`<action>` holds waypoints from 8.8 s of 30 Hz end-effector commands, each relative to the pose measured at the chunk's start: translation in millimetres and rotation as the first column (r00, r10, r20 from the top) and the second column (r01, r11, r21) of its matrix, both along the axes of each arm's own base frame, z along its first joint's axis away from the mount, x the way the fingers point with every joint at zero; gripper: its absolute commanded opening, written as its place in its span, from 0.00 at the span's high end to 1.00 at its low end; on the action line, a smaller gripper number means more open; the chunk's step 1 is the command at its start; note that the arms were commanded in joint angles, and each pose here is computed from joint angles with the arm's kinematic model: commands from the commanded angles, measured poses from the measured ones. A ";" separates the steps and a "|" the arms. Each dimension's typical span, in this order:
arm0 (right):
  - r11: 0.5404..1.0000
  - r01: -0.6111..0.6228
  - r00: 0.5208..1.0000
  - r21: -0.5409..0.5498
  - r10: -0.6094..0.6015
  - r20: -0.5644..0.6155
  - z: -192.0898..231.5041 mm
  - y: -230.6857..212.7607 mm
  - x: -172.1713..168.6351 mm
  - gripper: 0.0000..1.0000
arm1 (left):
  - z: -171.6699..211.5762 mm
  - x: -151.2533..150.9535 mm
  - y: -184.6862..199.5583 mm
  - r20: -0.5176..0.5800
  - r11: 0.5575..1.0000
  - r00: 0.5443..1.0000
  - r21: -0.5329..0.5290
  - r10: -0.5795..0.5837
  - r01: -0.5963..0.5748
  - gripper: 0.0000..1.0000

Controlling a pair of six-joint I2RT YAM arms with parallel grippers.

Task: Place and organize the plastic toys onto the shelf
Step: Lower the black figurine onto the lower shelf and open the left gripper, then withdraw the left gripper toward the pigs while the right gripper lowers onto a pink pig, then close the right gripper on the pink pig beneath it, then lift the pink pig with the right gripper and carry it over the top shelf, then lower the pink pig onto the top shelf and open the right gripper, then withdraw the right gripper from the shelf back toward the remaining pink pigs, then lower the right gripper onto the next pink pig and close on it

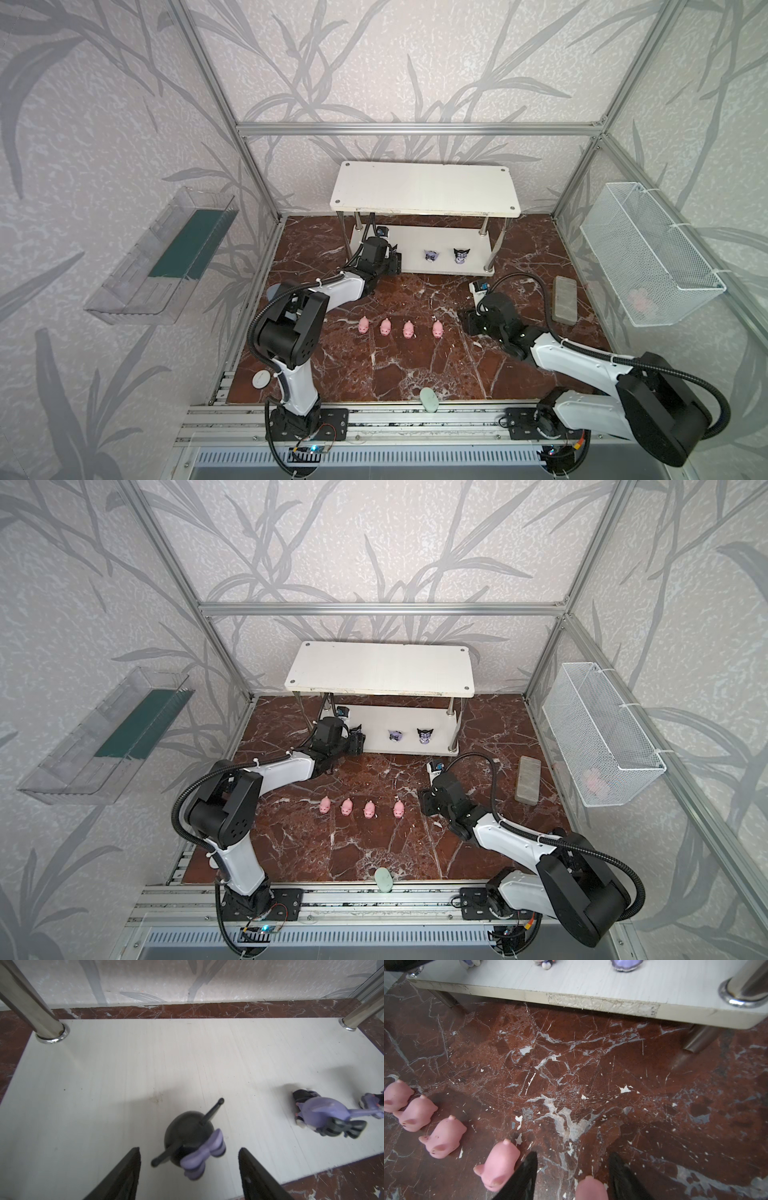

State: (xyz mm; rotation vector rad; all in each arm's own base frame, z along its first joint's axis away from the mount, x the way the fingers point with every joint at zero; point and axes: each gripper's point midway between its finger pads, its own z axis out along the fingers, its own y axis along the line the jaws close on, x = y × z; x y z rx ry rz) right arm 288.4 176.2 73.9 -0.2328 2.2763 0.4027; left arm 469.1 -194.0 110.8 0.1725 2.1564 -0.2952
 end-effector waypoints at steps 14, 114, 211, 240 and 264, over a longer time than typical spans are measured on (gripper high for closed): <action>0.999 0.006 1.000 0.035 -0.006 0.025 8.4 4.3 6.7 0.44 | 24.5 -41.0 -3.8 0.048 0.996 0.999 -0.086 -0.022 0.026 0.25; 0.989 0.079 0.995 -0.123 -0.086 -0.053 176.8 -42.9 -43.7 0.66 | 70.3 -179.4 65.8 0.062 0.980 0.986 -0.133 0.155 -0.146 0.24; 0.997 -0.032 0.881 -0.077 0.064 0.468 357.3 -14.4 -9.4 0.39 | 47.6 -174.9 54.0 -0.010 0.968 0.991 -0.211 0.133 -0.132 0.24; 0.977 -0.013 0.999 -0.212 0.006 -0.031 22.3 103.5 -48.1 0.27 | 41.2 -167.0 77.9 -0.005 0.947 0.963 -0.179 0.270 -0.266 0.24; 0.965 0.124 0.963 -0.230 -0.173 -0.207 -43.5 88.2 -30.7 0.33 | 33.9 -159.1 68.8 -0.032 0.951 0.970 -0.193 0.240 -0.242 0.24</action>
